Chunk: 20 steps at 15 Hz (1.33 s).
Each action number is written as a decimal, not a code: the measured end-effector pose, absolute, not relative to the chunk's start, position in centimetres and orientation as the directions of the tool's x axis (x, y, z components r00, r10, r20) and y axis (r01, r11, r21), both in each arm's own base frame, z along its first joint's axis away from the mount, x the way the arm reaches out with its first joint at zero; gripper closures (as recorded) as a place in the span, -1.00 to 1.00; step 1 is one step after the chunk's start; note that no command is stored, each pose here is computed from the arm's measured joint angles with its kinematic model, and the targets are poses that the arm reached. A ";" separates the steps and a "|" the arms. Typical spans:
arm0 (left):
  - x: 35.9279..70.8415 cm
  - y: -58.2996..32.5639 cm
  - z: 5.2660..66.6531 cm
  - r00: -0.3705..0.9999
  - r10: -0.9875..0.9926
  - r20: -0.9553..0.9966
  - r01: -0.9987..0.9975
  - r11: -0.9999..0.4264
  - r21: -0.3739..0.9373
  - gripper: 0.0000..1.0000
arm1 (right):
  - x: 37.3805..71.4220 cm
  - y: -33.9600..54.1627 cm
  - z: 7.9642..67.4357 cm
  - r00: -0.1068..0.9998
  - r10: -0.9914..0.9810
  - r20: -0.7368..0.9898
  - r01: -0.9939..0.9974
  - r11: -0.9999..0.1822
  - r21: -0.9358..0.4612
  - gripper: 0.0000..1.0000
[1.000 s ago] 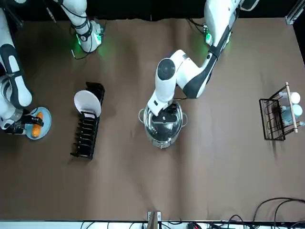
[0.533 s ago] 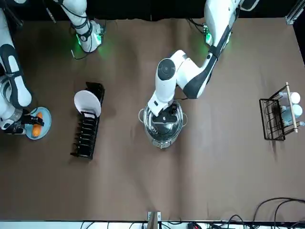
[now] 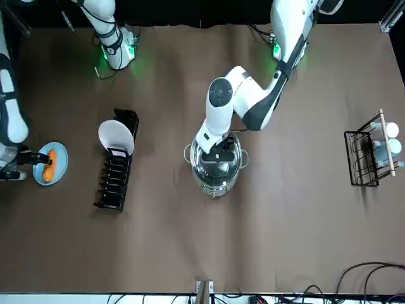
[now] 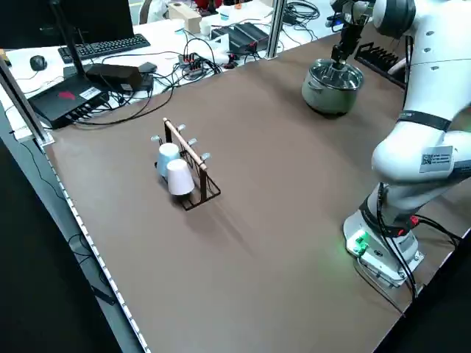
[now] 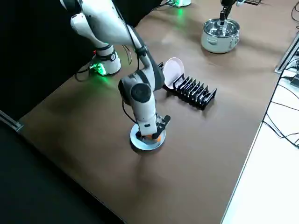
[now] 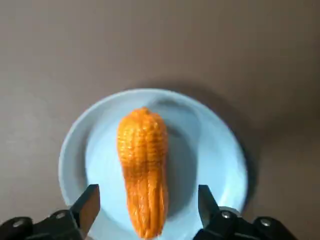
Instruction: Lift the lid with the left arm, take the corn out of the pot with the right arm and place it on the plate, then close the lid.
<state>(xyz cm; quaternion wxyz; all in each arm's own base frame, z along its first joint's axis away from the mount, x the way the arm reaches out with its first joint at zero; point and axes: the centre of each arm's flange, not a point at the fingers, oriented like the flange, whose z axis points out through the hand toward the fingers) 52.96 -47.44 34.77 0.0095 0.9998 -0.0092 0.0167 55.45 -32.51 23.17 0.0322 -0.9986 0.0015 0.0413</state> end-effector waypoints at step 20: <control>58.2 -32.5 50.7 0.997 0.001 0.076 0.004 -0.999 -0.042 -1.00 | 59.9 -5.4 57.9 0.997 -0.032 -0.076 -0.034 -0.999 -0.029 -0.99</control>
